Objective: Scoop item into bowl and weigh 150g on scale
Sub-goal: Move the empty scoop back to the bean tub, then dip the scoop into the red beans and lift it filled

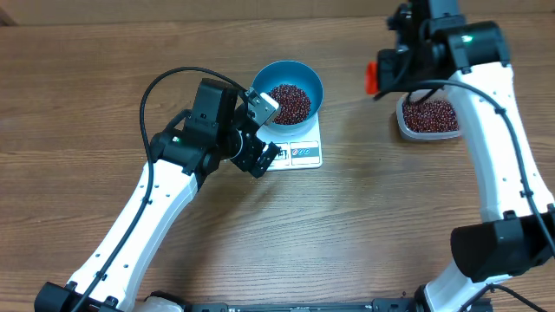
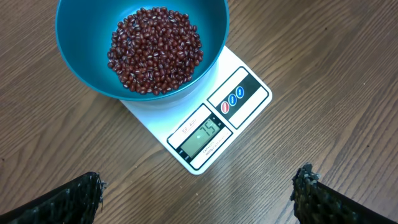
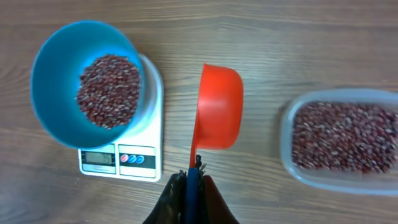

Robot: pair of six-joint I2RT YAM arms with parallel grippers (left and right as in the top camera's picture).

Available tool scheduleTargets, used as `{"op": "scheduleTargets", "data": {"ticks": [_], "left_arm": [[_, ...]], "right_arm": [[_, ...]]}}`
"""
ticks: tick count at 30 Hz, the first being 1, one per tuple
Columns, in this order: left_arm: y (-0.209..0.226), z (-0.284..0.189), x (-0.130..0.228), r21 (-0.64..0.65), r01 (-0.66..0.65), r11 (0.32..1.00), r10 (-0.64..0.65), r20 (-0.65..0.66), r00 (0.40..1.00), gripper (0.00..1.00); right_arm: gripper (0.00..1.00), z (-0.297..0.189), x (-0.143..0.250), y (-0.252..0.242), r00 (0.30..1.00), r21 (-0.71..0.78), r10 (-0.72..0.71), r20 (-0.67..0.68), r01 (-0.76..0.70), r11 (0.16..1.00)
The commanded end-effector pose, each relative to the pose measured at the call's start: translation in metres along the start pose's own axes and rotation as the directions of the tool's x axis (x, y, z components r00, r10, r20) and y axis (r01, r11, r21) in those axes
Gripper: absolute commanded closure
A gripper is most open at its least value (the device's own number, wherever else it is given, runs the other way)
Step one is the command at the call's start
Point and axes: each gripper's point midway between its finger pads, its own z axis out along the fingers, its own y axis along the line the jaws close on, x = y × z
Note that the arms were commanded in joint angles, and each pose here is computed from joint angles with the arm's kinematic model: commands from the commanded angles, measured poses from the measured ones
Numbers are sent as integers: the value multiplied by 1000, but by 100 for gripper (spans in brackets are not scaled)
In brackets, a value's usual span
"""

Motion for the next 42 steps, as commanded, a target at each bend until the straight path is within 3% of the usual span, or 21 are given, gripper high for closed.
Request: {"op": "scheduleTargets", "data": {"ticks": [1, 7, 12, 16, 24, 31, 35, 42], "left_arm": [[2, -4, -9, -12, -9, 1000, 10, 21, 1000, 1], [2, -4, -9, -12, -10, 1000, 10, 22, 1000, 1], [2, -4, -9, -12, -9, 1000, 10, 21, 1000, 0], [2, -4, -9, -12, -9, 1000, 10, 21, 1000, 0], [2, -4, -9, -12, -9, 1000, 10, 21, 1000, 1], [2, -4, -9, -12, -9, 1000, 10, 21, 1000, 0], [2, -4, -9, -12, -9, 1000, 10, 21, 1000, 0], [2, -4, -9, -12, -9, 1000, 10, 21, 1000, 0]], "right_arm": [[96, -28, -7, -19, 998, -5, 6, 56, -5, 1000], [96, -38, 2, -85, 990, 62, 135, 34, -137, 989], [96, -45, 10, -127, 994, 107, 106, 23, -107, 988], [96, -40, 20, -141, 1000, 117, 19, -23, -16, 993], [96, -6, 30, -163, 997, 115, 14, -80, -4, 993], [96, 33, 43, -177, 985, 126, 40, -165, -19, 992], [96, 55, 52, -200, 968, 224, 117, -223, -66, 972], [96, 78, 54, -198, 959, 180, 145, -244, -102, 978]]}}
